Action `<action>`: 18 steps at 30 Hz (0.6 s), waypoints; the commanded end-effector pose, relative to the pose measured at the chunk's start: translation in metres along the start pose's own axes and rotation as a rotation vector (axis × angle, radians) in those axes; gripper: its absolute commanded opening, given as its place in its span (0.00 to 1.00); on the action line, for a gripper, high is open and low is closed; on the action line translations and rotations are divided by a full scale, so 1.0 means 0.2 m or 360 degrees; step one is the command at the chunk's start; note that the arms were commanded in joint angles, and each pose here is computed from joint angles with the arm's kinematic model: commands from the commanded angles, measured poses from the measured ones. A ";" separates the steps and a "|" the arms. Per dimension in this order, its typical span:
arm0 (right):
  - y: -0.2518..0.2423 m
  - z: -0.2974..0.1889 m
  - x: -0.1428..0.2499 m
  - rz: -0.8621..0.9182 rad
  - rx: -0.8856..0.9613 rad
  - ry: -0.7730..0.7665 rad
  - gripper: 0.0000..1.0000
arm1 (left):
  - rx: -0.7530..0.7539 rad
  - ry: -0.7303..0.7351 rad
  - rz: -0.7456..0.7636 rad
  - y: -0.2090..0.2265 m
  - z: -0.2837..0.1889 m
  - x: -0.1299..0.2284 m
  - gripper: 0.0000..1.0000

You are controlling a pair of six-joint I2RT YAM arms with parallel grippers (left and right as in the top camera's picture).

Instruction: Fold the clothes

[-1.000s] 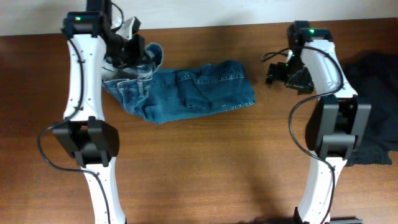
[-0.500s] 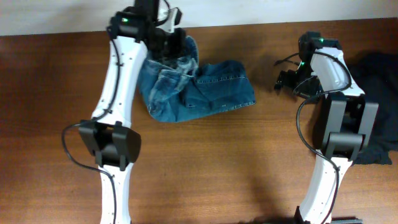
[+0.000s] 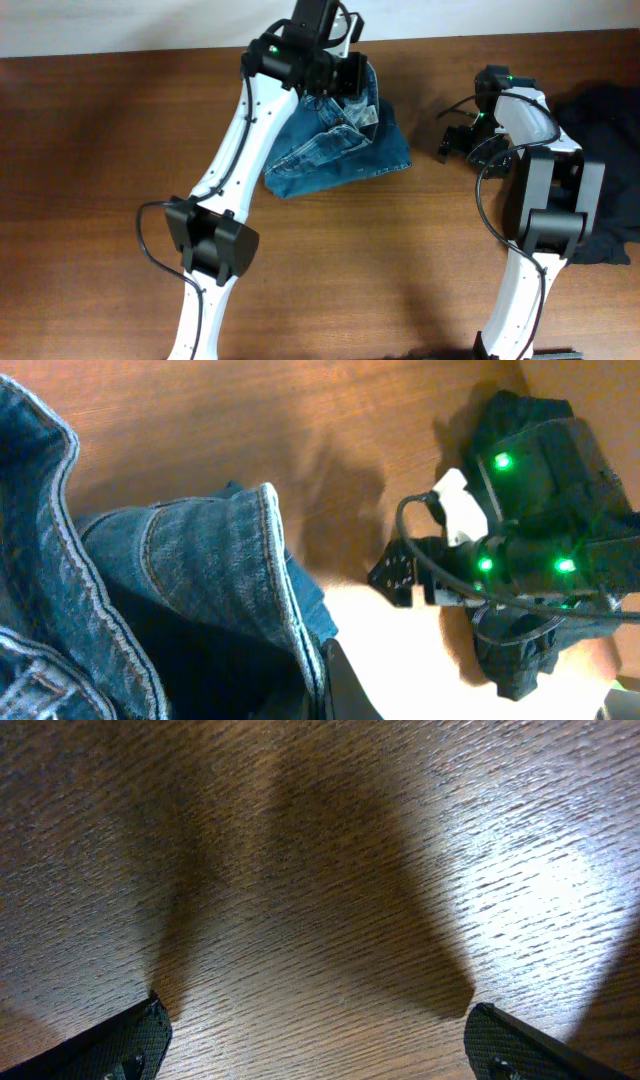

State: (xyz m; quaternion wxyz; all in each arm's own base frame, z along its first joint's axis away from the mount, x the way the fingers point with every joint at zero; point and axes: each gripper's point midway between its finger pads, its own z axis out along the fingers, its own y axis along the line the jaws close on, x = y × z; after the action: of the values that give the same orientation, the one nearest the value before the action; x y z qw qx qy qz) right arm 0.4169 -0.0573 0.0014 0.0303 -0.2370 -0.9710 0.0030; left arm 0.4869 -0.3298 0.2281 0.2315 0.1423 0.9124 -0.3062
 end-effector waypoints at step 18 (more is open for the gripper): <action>0.02 0.02 0.03 0.0018 -0.0030 0.0039 0.99 | 0.0003 -0.0185 0.0168 -0.34 -0.06 -0.05 0.04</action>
State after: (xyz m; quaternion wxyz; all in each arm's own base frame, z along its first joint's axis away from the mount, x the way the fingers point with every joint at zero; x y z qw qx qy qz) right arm 0.4170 -0.0566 0.0014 0.0306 -0.2371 -0.9710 0.0008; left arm 0.4697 -0.3741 0.2317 0.2617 0.1672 0.9069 -0.2847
